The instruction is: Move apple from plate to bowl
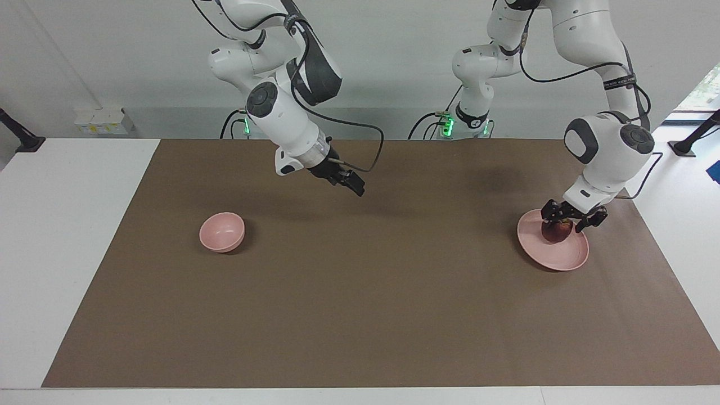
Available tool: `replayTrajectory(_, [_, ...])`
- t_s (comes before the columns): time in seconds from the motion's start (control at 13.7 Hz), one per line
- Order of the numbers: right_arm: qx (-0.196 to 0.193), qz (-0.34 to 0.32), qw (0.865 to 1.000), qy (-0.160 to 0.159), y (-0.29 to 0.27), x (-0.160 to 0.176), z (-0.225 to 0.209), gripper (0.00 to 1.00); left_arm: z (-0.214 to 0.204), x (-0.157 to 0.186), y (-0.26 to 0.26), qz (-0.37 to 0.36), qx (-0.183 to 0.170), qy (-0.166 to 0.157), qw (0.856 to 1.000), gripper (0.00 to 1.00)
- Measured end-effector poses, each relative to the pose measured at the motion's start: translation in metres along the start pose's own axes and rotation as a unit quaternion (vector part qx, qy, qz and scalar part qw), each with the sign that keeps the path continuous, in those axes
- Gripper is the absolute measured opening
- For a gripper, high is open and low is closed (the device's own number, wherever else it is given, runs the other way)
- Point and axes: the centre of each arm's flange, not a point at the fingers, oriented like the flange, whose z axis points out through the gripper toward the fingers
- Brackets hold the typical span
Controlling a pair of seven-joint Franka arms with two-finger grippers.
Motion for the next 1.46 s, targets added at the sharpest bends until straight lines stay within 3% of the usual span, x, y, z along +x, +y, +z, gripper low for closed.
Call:
replayTrajectory(0.15, [0.007,0.015,1.000,-0.011,0.001,0.000,0.003,1.00,-0.002,0.003,0.002,0.002,0.003,0.008,1.000,0.67])
replayTrajectory(0.59, [0.046,0.053,0.997,-0.037,-0.006,0.005,0.024,1.00,-0.033,0.011,0.012,0.003,-0.003,0.029,1.000,0.67])
replayTrajectory(0.8, [0.112,0.107,0.986,-0.068,-0.021,0.006,0.014,1.00,-0.070,0.027,0.048,-0.029,-0.095,0.044,0.994,0.64])
replayTrajectory(0.95, [0.162,0.151,0.973,-0.072,-0.034,0.002,0.011,1.00,-0.085,0.042,0.087,-0.054,-0.161,0.066,0.983,0.64])
replayTrajectory(1.1, [0.181,0.196,0.960,-0.080,-0.046,-0.013,0.017,1.00,-0.089,0.054,0.131,-0.073,-0.220,0.079,0.970,0.64])
replayTrajectory(1.24, [0.202,0.258,0.938,-0.114,-0.056,-0.024,0.018,1.00,-0.098,0.066,0.183,-0.090,-0.255,0.101,0.957,0.64])
replayTrajectory(1.46, [0.228,0.319,0.907,-0.152,-0.063,-0.020,0.006,1.00,-0.105,0.070,0.246,-0.091,-0.285,0.098,0.949,0.64])
